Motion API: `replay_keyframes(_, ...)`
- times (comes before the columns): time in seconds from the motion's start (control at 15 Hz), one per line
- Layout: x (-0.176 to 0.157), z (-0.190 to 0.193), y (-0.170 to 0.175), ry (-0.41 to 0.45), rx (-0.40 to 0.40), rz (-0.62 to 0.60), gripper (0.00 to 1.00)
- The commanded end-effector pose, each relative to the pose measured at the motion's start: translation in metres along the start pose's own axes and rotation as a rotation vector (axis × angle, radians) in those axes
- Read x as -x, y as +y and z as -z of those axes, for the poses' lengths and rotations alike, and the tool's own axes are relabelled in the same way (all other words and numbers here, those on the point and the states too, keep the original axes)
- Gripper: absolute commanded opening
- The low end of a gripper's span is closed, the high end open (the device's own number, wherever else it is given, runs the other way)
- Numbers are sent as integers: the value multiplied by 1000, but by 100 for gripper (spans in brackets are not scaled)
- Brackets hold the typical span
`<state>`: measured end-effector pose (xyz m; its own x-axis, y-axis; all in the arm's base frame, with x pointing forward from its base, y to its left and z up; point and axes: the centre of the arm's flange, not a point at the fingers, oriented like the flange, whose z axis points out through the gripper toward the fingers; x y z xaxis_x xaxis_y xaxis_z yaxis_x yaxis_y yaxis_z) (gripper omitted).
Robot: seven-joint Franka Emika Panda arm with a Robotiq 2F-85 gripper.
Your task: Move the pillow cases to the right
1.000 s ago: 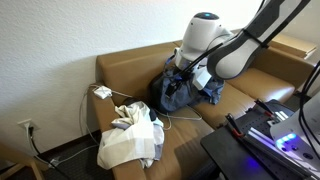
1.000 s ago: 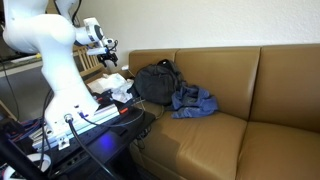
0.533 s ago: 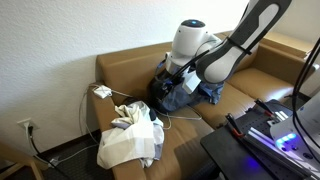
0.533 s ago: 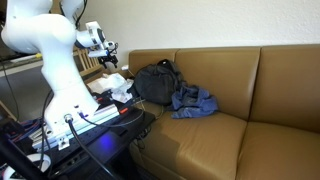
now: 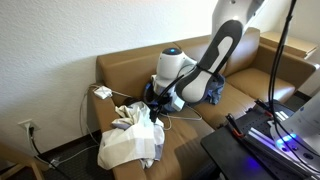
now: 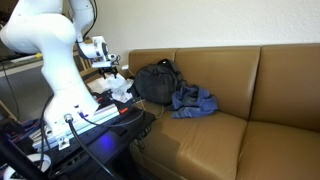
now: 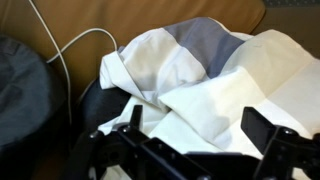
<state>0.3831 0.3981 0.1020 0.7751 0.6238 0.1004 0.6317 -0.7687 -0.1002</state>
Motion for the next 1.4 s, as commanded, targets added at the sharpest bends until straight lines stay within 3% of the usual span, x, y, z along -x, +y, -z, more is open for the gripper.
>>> replay_keyframes(0.0,-59,-67,-32,25,-1,156,100)
replay_keyframes(0.2,-94,-105,-61,37,66,284,100)
replay_keyframes(0.47,-116,-136,-71,41,211,410,100)
replay_keyframes(0.53,-120,-141,-72,40,232,421,90)
replay_keyframes(0.6,-124,-145,-71,35,250,435,74)
replay_keyframes(1.13,-140,-158,-44,68,224,346,18)
replay_keyframes(1.33,-136,-153,-28,154,209,247,2)
